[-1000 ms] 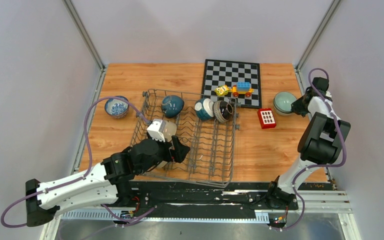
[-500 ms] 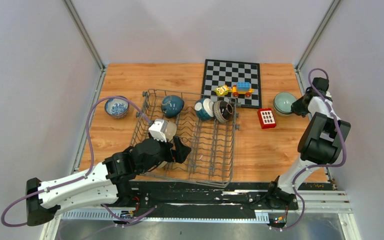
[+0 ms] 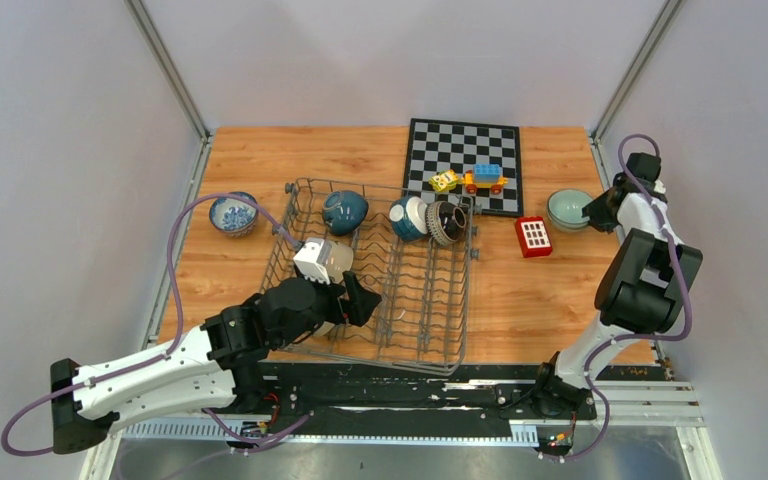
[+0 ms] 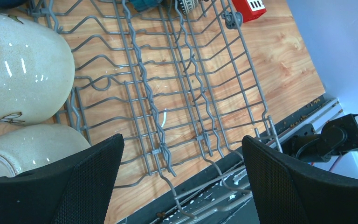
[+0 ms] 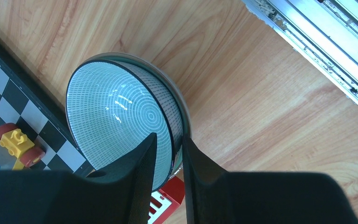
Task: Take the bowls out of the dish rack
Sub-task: Place the bowl with the bowl.
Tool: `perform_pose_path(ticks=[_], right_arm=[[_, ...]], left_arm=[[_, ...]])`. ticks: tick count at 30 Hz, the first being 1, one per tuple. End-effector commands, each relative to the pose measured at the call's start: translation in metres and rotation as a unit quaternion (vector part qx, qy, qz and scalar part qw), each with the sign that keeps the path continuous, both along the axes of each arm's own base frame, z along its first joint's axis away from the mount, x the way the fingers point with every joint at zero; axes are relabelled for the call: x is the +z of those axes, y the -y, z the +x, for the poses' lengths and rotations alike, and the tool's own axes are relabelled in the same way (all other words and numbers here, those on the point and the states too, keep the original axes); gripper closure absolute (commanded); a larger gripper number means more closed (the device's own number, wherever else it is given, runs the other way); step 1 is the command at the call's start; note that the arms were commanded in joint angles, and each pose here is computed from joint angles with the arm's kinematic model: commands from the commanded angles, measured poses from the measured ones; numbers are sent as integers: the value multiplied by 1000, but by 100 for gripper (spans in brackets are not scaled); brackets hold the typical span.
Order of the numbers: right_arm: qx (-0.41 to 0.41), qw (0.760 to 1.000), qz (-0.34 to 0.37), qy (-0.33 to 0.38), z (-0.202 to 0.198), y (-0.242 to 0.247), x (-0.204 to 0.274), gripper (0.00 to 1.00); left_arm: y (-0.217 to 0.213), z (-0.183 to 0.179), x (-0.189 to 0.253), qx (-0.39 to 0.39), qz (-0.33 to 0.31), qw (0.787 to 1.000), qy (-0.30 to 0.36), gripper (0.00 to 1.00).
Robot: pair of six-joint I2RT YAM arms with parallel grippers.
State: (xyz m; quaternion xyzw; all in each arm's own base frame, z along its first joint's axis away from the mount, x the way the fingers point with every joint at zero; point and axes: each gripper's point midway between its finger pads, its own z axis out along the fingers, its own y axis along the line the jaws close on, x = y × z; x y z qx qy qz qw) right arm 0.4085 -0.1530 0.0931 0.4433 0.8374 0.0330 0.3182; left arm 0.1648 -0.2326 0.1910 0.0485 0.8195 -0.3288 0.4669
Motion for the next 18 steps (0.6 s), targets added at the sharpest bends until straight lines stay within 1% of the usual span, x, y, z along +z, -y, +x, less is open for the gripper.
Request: perform_pose_path(ticks=[1, 12, 16, 18], right_arm=[[-9, 1000, -16, 6, -4, 10, 21, 70], [-10, 1000, -29, -1, -10, 13, 25, 70], [-7, 1000, -28, -6, -11, 12, 23, 73], [-6, 1000, -28, -9, -11, 12, 20, 76]], left_arm=[[-1, 1, -1, 5, -7, 1000, -1, 2], [-3, -1, -3, 4, -11, 1000, -3, 2], [-2, -1, -4, 3, -10, 1000, -4, 2], [-1, -1, -4, 2, -12, 1000, -5, 2]])
